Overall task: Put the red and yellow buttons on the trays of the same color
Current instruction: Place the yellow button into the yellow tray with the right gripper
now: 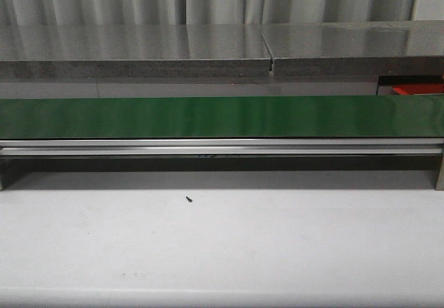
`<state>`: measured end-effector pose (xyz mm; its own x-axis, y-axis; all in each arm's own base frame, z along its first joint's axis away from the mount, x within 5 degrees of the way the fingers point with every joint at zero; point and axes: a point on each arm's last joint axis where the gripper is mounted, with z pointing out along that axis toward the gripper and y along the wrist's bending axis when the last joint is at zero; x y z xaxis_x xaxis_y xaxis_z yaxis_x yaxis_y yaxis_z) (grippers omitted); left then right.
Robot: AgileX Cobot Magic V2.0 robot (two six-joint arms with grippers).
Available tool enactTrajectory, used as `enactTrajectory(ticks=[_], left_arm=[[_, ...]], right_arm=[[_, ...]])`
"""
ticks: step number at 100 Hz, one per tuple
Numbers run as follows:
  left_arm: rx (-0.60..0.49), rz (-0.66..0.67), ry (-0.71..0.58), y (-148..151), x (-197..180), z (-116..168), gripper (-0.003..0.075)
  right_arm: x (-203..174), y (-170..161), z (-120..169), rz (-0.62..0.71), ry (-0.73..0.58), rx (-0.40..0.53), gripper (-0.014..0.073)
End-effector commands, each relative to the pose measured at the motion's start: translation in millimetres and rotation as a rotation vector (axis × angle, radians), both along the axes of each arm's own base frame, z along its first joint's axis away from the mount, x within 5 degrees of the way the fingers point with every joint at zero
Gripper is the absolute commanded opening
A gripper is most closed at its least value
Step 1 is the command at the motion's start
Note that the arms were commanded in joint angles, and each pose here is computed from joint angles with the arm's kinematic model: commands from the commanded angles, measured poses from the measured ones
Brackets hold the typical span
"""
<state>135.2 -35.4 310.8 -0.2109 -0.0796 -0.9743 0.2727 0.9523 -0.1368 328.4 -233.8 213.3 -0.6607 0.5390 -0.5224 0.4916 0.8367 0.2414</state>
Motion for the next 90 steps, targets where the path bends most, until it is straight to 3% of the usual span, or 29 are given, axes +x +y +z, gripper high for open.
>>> enactTrajectory(ticks=[1,48,60,77,90], left_arm=[[-0.022,0.04,-0.052,3.3,1.8,12.2,-0.0019],[-0.022,0.04,-0.052,3.3,1.8,12.2,-0.0019],[-0.022,0.04,-0.052,3.3,1.8,12.2,-0.0019],[-0.022,0.04,-0.052,3.3,1.8,12.2,-0.0019],[-0.022,0.04,-0.052,3.3,1.8,12.2,-0.0019]], right_arm=[[6.2,-5.6,19.4,-0.029,-0.089,-0.066,0.0062],[11.7,-12.1,-2.1,-0.041,-0.065,-0.065,0.0092],[11.6,-11.8,-2.2,-0.03,-0.062,-0.069,0.0218],[11.5,-11.4,-0.7,-0.031,-0.067,-0.066,0.0508],[10.9,-9.6,11.0,-0.049,-0.108,-0.064,0.0583]])
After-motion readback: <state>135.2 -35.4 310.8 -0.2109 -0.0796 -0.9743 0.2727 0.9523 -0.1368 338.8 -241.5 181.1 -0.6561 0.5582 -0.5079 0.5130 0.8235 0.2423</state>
